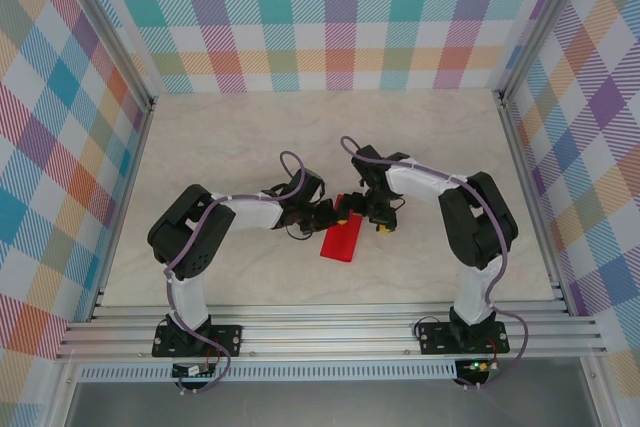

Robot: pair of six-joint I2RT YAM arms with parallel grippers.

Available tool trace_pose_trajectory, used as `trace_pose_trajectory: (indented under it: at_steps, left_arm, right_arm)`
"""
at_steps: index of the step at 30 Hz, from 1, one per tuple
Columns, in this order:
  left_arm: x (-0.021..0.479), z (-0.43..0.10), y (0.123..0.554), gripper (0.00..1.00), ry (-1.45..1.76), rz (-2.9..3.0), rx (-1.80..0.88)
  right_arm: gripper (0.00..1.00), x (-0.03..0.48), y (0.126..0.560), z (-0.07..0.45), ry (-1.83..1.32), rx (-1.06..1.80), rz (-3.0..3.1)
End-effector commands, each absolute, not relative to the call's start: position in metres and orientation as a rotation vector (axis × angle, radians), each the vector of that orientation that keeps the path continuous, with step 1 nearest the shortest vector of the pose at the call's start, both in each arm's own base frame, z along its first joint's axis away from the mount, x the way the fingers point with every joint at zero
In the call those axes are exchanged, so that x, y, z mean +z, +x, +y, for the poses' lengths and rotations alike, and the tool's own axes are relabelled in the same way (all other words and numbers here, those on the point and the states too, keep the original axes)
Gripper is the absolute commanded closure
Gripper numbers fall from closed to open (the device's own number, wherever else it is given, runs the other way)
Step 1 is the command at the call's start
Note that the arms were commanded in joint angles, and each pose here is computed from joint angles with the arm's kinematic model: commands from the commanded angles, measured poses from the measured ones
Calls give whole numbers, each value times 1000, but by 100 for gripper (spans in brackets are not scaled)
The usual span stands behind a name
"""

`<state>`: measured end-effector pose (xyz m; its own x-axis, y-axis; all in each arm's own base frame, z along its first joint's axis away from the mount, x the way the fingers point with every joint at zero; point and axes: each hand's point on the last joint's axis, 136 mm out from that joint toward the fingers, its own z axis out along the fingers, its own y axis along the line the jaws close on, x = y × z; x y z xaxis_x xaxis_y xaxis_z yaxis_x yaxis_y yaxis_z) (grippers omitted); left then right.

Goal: Fold a paper plane with a square sheet of paper (pick it up from the middle)
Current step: Hold the square sheet of paper at the center of the table, then fold the square sheet of paper in half at the center of the table.

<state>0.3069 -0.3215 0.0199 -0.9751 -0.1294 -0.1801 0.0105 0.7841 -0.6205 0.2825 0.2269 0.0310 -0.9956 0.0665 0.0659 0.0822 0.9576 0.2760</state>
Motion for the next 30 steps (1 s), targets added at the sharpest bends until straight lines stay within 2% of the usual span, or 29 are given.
trace_pose_trajectory:
  at_steps: [1,3,9,14,30]
  left_arm:
    - [-29,-294,284,100,-147,2904,-748]
    - [-31,-295,284,100,-147,2906,-748]
    - [-32,-295,283,100,-145,2911,-749]
    - [-33,-295,283,100,-139,2916,-743]
    - [-33,-296,283,100,-122,2926,-738]
  right_arm:
    - [3,59,294,225,-113,-583,-3134]
    - [13,70,292,231,-117,-739,-3111]
    - [61,82,286,250,-134,-1012,-3013]
    - [85,78,280,270,-159,-1210,-2880]
    - [89,10,260,243,-242,-1026,-2875]
